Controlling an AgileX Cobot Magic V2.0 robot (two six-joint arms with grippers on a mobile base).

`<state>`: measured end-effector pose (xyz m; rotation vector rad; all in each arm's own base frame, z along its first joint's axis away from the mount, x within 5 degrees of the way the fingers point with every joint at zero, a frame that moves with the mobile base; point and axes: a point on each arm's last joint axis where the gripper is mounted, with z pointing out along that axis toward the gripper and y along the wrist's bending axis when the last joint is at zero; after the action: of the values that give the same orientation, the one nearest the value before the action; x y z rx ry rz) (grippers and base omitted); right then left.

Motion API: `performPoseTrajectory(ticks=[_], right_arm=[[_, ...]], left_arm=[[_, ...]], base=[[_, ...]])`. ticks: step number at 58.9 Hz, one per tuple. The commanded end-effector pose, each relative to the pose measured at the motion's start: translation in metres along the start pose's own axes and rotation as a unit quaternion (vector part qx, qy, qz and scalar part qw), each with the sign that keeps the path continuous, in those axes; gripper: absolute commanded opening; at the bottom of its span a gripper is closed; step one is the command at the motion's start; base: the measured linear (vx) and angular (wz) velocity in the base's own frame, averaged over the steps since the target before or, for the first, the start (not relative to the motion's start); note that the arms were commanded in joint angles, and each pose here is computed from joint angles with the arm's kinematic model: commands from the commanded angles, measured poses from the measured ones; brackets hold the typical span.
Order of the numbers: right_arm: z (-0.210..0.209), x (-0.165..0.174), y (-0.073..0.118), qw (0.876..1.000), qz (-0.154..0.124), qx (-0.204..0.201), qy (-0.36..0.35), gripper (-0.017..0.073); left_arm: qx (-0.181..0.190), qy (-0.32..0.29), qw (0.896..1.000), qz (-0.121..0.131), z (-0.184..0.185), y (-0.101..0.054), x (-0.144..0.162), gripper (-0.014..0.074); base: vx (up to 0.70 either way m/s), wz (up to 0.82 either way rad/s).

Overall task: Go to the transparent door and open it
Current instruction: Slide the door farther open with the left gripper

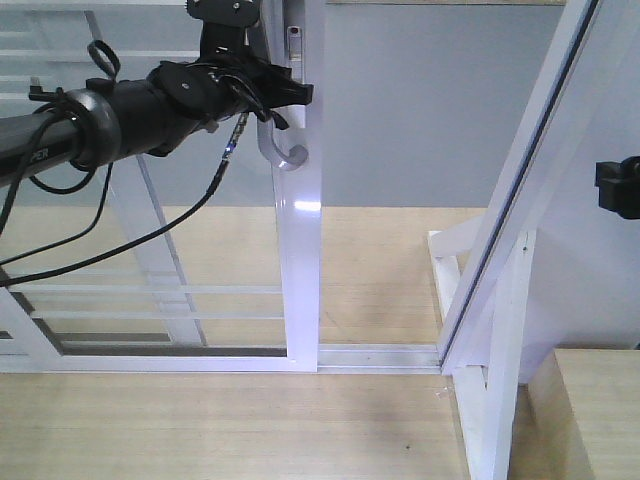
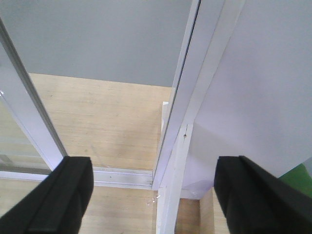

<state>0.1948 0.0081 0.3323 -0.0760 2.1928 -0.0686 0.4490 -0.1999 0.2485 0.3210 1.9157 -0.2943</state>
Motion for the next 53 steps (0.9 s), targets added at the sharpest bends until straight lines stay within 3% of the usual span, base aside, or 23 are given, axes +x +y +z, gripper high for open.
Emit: performPoseTrajectory(ticks=[1, 12, 21, 27, 53], right_arm=[[-0.007, -0.014, -0.002, 0.999, -0.006, 0.003, -0.05, 0.0567], [-0.007, -0.014, -0.002, 0.999, -0.008, 0.004, -0.05, 0.0567], [-0.007, -0.014, -0.002, 0.999, -0.008, 0.004, -0.05, 0.0567], [-0.007, -0.014, -0.002, 0.999, -0.008, 0.004, -0.05, 0.0567], [-0.004, -0.013, -0.001, 0.999, -0.006, 0.002, -0.043, 0.0567]], left_arm=[[-0.083, -0.12, 0.989, -0.016, -0.037, 0.038, -0.065, -0.0008], [-0.102, -0.099, 0.99, -0.026, -0.058, 0.065, -0.058, -0.0008], [-0.158, -0.095, 0.981, -0.054, -0.089, 0.086, -0.042, -0.0008], [-0.194, -0.103, 0.974, -0.054, -0.114, 0.097, -0.035, -0.0007], [-0.264, -0.116, 0.956, -0.052, -0.183, 0.138, -0.032, -0.0006]], base=[[0.0, 0.0], [0.0, 0.0], [0.0, -0.01], [0.0, -0.02], [0.0, 0.01]])
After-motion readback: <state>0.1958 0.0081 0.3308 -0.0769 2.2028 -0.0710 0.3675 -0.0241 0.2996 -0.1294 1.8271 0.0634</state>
